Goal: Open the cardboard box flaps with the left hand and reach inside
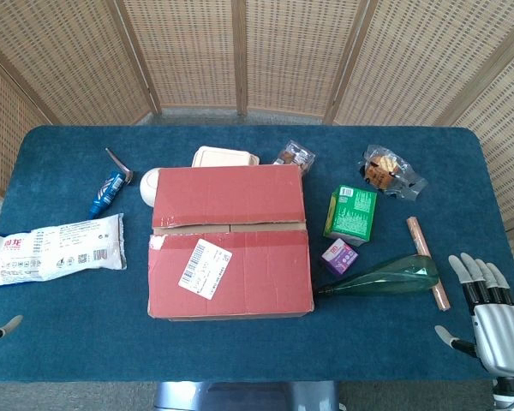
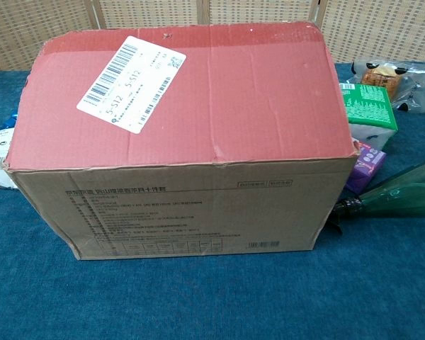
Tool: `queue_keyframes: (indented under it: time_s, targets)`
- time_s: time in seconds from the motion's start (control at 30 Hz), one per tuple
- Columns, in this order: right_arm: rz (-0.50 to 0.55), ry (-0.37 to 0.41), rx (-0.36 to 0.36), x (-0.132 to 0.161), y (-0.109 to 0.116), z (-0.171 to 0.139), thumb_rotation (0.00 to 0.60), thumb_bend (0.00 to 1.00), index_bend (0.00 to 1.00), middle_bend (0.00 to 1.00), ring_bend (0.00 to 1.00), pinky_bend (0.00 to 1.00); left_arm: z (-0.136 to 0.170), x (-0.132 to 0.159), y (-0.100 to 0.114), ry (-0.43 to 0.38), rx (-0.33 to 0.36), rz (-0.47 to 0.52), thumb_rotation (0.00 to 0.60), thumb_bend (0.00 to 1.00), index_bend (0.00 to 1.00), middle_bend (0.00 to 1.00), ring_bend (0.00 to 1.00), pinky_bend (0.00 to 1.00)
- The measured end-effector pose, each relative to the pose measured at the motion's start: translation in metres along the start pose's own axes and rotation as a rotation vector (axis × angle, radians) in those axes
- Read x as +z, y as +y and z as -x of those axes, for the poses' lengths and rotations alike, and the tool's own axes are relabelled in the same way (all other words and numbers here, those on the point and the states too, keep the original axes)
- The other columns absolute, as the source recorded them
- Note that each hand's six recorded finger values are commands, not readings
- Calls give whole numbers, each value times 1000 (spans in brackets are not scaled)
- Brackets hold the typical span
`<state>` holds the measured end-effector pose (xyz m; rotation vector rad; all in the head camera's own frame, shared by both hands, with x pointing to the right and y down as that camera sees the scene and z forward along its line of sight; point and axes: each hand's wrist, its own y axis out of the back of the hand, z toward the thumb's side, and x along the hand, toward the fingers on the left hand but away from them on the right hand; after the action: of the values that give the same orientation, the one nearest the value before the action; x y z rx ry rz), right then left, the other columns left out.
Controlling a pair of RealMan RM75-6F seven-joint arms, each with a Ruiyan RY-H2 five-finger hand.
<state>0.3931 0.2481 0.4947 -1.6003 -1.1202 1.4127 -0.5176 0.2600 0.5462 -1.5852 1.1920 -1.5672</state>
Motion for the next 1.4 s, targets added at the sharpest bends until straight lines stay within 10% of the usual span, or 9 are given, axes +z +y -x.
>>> queue_keyframes:
  time_s: [0.67, 1.0, 1.4]
  targets:
    - [14, -12, 2, -2, 1, 1, 600, 0, 0, 0, 0, 0, -30, 31, 23, -109, -76, 150, 600, 95, 0, 0, 0, 0]
    - [10, -11, 4, -1, 1, 1, 600, 0, 0, 0, 0, 0, -67, 104, 78, -304, -240, 347, 600, 93, 0, 0, 0, 0]
    - [-1, -10, 2, -1, 0, 2, 600, 0, 0, 0, 0, 0, -93, 186, 74, -398, -501, 604, 600, 92, 0, 0, 0, 0]
